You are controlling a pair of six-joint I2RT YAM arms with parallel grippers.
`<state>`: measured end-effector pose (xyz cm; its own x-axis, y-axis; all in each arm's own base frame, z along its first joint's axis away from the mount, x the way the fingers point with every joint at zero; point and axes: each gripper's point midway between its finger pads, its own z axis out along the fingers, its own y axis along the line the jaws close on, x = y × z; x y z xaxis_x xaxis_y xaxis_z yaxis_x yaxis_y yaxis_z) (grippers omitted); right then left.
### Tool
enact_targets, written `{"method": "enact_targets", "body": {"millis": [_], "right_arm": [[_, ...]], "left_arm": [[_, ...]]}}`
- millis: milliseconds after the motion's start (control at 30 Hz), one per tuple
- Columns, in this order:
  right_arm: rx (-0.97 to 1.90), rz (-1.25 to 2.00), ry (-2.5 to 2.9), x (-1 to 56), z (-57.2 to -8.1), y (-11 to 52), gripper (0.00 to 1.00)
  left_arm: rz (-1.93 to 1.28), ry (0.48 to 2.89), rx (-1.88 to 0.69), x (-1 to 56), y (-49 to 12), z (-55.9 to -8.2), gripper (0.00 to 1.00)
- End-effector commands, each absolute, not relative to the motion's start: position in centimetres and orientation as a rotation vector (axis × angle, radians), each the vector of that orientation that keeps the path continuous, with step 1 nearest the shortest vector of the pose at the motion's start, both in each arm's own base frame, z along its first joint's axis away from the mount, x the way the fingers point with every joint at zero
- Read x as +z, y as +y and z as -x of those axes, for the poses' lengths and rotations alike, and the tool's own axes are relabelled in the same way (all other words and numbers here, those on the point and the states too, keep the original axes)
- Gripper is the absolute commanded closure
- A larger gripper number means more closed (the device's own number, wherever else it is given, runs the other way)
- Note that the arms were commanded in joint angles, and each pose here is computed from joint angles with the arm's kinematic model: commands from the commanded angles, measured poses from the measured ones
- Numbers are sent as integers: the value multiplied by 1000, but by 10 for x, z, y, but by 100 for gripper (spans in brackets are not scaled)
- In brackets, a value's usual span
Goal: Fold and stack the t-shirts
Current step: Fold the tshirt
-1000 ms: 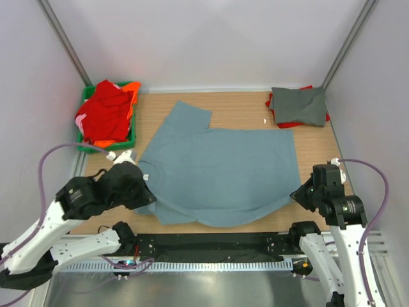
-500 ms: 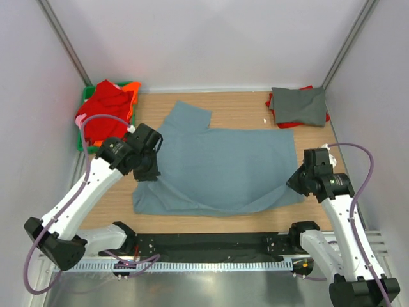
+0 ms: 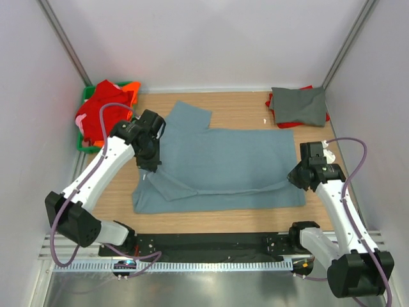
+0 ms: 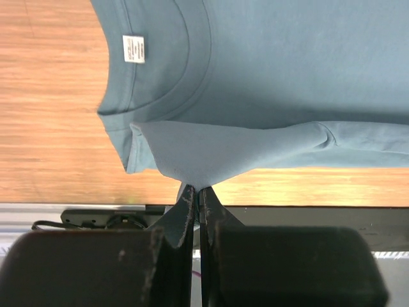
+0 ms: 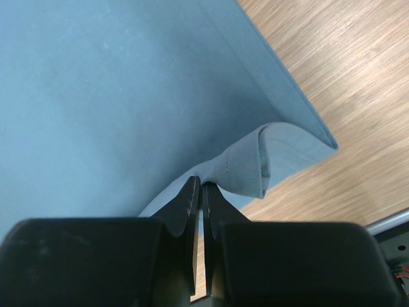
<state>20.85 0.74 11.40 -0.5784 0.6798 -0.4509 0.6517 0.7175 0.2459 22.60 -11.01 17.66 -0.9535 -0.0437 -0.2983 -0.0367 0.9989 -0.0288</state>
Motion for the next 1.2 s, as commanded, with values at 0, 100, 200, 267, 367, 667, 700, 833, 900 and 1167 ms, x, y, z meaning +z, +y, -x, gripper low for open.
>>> {"method": "enact_targets", "body": {"millis": [0, 100, 200, 267, 367, 667, 700, 833, 900, 1167], "right_arm": [[64, -1035, 2355, 109, -222, 0, 92], [70, -1083, 2369, 96, -224, -4, 92], [75, -1091, 2384, 87, -226, -5, 92], [76, -1086, 2393, 84, -228, -5, 91], [72, -1096, 2391, 81, -233, -7, 89], [74, -1183, 2414, 52, -268, -14, 56], [79, -1179, 2420, 50, -273, -14, 44], [25, -1169, 2441, 48, -281, -21, 14], [-4, -1154, 2393, 64, -284, -28, 12], [123, -963, 2191, 159, -287, -16, 5]], "left_arm": [[26, 2787, -60, 186, -112, -247, 100], [33, 2792, -44, 183, -111, -256, 100], [39, 2805, -25, 179, -110, -262, 100], [40, 2814, -24, 174, -112, -267, 100], [42, 2826, -8, 169, -113, -274, 100], [100, 2907, 135, 137, -100, -318, 91], [110, 2944, 181, 126, -95, -322, 88], [195, 2934, 224, 128, -80, -339, 31], [212, 2877, 255, 146, -73, -340, 21], [327, 2721, 149, 189, -63, -297, 15]]}}
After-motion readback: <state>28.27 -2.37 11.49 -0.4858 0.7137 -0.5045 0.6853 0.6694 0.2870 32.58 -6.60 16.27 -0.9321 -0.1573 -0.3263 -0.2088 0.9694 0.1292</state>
